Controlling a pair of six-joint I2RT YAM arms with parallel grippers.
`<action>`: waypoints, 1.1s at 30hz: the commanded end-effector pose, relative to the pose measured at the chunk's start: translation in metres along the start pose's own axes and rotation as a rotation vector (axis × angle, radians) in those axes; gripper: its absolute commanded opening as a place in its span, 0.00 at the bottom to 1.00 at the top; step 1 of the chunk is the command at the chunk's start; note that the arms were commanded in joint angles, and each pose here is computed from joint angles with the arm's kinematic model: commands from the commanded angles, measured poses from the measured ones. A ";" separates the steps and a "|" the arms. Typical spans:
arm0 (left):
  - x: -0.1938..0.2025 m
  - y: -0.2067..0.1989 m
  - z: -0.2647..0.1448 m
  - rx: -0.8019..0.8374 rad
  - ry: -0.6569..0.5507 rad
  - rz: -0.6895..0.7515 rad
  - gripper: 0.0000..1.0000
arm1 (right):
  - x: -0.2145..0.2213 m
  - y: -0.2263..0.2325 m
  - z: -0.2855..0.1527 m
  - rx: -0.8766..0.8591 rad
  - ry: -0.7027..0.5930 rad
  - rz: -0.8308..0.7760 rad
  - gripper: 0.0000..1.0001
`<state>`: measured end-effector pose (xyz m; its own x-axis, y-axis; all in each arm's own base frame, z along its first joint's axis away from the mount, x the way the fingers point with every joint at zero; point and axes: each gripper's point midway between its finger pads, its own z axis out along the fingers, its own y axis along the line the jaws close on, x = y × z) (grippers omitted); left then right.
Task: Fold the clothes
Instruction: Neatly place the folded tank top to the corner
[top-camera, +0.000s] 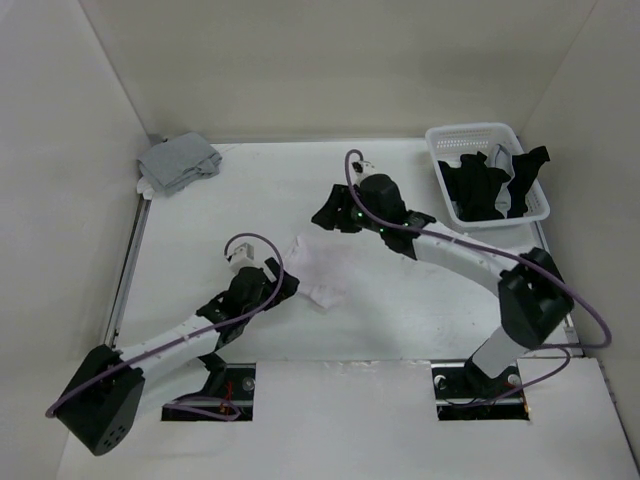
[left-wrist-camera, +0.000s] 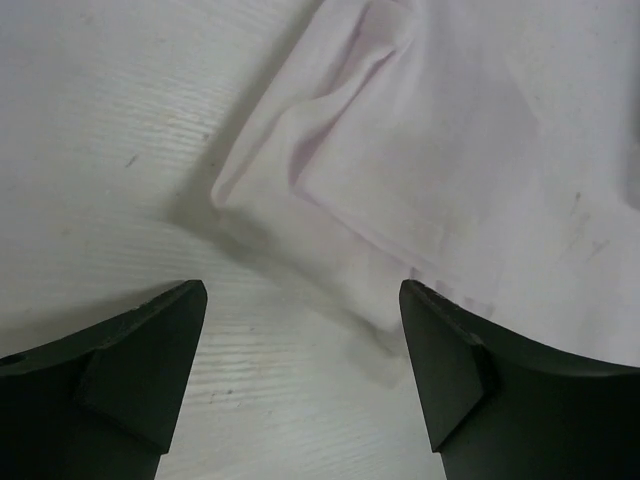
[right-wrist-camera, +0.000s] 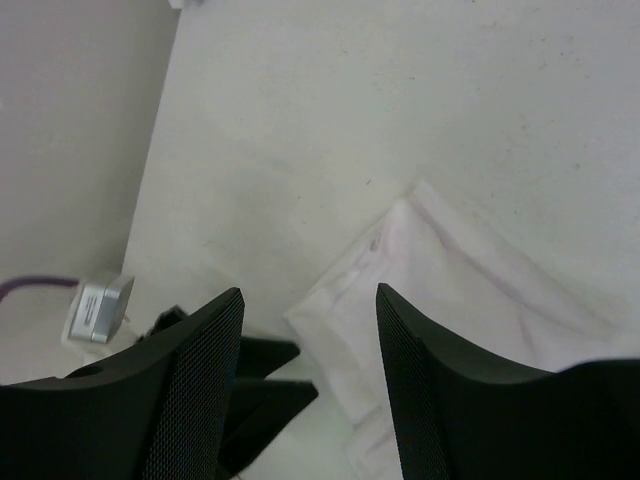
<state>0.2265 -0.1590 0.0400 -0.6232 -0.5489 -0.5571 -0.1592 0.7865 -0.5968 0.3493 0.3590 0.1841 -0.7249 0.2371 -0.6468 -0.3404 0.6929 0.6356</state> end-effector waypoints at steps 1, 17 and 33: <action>0.010 -0.015 0.010 0.071 0.058 -0.066 0.74 | -0.003 0.002 -0.027 -0.010 -0.071 -0.051 0.61; -0.033 -0.045 0.128 0.047 -0.046 -0.074 0.06 | 0.055 0.001 -0.137 -0.063 -0.166 0.011 0.60; -0.295 -0.114 0.173 0.118 -0.375 -0.028 0.00 | 0.058 -0.039 -0.147 -0.001 -0.210 0.076 0.60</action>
<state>0.5300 -0.1955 0.1324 -0.4096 -0.6516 -0.6385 -0.0487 0.7145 -0.6980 0.2233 0.2402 0.1614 -0.6396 0.4004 -0.6561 -0.2509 0.6981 0.6706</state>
